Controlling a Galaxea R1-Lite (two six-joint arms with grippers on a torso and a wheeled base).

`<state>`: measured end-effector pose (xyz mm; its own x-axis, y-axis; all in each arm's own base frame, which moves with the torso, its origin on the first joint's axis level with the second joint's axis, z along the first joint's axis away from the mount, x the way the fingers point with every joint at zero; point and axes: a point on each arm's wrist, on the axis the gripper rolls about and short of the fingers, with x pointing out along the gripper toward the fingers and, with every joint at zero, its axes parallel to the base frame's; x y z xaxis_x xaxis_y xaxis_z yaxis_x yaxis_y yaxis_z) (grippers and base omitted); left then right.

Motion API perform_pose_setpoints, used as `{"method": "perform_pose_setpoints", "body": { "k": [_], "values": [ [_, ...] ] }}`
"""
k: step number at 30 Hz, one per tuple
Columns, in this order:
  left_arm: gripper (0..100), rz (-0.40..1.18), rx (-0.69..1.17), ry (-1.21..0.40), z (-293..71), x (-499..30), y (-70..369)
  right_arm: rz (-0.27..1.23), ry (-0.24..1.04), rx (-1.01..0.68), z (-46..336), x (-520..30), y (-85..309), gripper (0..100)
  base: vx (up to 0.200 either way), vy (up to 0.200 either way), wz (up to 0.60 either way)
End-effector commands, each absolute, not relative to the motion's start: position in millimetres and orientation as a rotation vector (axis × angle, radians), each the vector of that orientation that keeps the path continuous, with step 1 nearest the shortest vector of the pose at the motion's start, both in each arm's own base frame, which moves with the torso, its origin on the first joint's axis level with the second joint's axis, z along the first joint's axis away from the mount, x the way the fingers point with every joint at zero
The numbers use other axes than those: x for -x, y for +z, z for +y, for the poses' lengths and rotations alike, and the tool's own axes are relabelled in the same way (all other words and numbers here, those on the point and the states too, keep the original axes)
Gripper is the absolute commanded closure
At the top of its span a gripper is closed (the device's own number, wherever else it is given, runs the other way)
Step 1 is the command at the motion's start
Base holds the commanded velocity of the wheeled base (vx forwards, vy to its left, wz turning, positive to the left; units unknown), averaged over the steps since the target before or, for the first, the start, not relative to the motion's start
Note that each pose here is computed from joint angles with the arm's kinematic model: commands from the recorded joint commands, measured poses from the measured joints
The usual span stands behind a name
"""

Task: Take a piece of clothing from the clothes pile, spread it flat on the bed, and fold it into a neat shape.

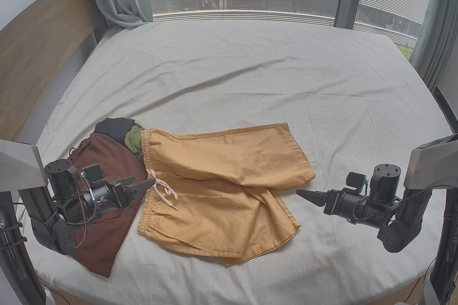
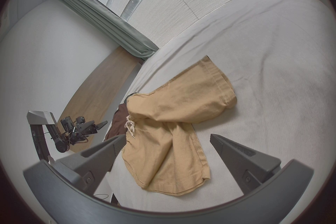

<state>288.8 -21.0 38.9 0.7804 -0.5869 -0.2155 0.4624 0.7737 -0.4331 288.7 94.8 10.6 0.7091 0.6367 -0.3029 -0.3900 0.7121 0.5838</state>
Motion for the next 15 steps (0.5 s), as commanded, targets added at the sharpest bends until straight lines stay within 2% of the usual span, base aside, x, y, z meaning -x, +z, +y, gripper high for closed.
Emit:
{"method": "perform_pose_setpoints", "body": {
  "k": [1,11,15],
  "values": [
    [0,0.385,0.364,-0.577,-21,-290,28,0.597,0.569,-0.516,97,-290,-15,0,0.0,0.0,0.0],
    [0,0.384,0.363,-0.58,-21,-290,28,0.678,0.536,-0.553,96,-286,-34,0,0.0,0.0,0.0],
    [0,0.379,0.362,-0.581,-21,-290,29,0.726,0.521,-0.625,103,-285,-42,0,0.0,0.0,0.0]
  ]
}}
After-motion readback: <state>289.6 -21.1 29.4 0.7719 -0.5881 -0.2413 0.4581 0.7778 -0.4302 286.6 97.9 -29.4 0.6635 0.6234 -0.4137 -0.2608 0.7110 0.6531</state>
